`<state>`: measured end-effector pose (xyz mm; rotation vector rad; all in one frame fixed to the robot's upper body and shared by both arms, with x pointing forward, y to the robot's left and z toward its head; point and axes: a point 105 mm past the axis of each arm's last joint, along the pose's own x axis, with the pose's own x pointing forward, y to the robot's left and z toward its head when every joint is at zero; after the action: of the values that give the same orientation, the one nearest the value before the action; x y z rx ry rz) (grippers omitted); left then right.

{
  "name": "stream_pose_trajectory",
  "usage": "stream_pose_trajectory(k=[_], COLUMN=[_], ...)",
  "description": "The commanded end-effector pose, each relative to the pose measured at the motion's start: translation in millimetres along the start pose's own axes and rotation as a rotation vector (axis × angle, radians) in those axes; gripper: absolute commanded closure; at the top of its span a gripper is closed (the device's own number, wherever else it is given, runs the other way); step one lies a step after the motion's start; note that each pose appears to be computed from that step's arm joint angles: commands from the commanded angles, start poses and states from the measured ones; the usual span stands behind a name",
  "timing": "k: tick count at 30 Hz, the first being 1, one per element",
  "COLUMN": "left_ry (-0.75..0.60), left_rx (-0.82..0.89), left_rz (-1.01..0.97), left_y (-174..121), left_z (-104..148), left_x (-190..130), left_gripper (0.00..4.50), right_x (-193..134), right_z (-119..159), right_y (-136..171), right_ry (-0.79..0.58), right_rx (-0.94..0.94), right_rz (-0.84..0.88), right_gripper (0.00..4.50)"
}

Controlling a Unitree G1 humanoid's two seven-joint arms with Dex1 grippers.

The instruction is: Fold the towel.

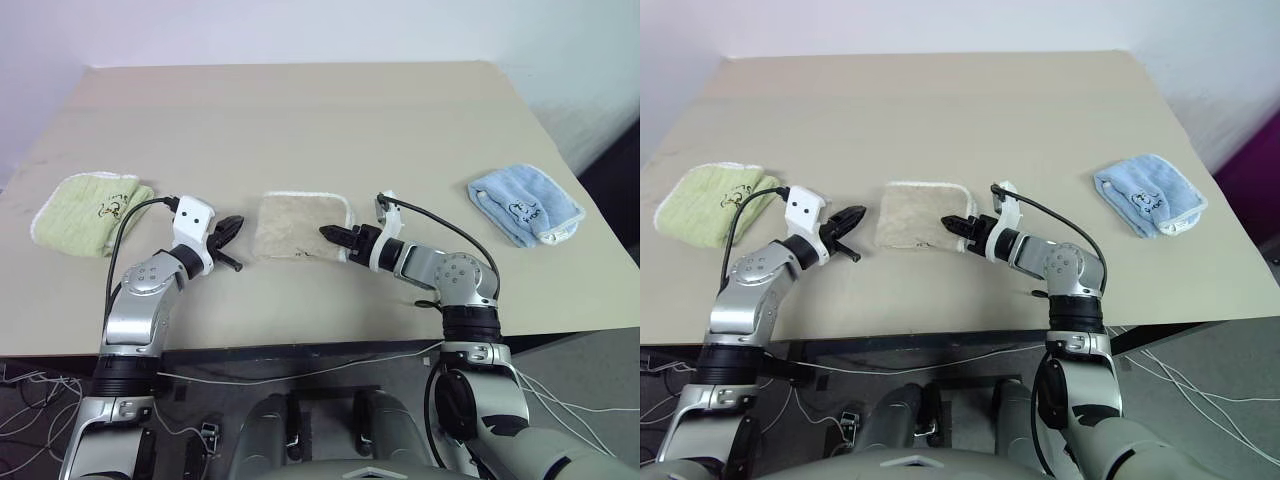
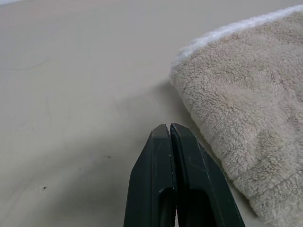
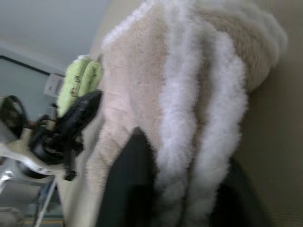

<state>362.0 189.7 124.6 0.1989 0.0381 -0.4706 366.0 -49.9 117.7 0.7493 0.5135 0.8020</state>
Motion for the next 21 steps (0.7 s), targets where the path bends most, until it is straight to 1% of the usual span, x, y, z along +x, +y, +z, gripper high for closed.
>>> stream_pose_trajectory(k=[1,3,5,6,8,12,15,16,18,20,21], left_ry=[-0.031,-0.032,-0.033,-0.033,-0.033,-0.033,-0.034,-0.035,-0.038,-0.042,-0.044], left_rx=[0.027,0.026,0.025,0.024,0.023,0.017,0.011,0.012,0.011,0.009,0.008], left_rz=[-0.013,-0.017,-0.023,-0.027,-0.032,-0.044,-0.07,-0.08,-0.097,-0.106,-0.111], left_y=[-4.3,-5.3,-7.2,-8.0,-9.7,-13.7,-20.4,-22.8,-27.0,-29.7,-30.9], left_z=[10.1,10.3,10.6,10.6,10.4,9.2,9.3,9.4,10.1,11.2,11.8], left_x=[0.6,1.6,2.4,2.6,2.9,5.1,10.2,12.0,15.3,18.0,19.6], left_gripper=[4.42,4.42,4.42,4.42,4.42,4.42,4.42,4.42,4.42,4.42,4.42], right_x=[-1.8,-4.5,-11.3,-15.4,-29.6,-80.7,-137.6,-154.5,-184.3,-207.2,-220.9], right_z=[7.4,10.7,19.8,26.2,49.2,113.7,164.1,176.3,193.8,202.6,204.2], right_y=[11.1,13.1,15.6,16.1,13.2,3.1,-5.1,-7.7,-16.2,-26.4,-37.0], right_ry=[-0.034,-0.048,-0.084,-0.109,-0.197,-0.431,-0.621,-0.672,-0.753,-0.804,-0.823], right_rx=[0.004,-0.002,-0.02,-0.031,-0.06,-0.136,-0.197,-0.206,-0.211,-0.195,-0.168], right_rz=[0.042,0.046,0.051,0.049,0.016,-0.106,-0.239,-0.279,-0.365,-0.434,-0.488], right_gripper=[4.46,4.46,4.46,4.46,4.46,4.46,4.46,4.46,4.46,4.46,4.46])
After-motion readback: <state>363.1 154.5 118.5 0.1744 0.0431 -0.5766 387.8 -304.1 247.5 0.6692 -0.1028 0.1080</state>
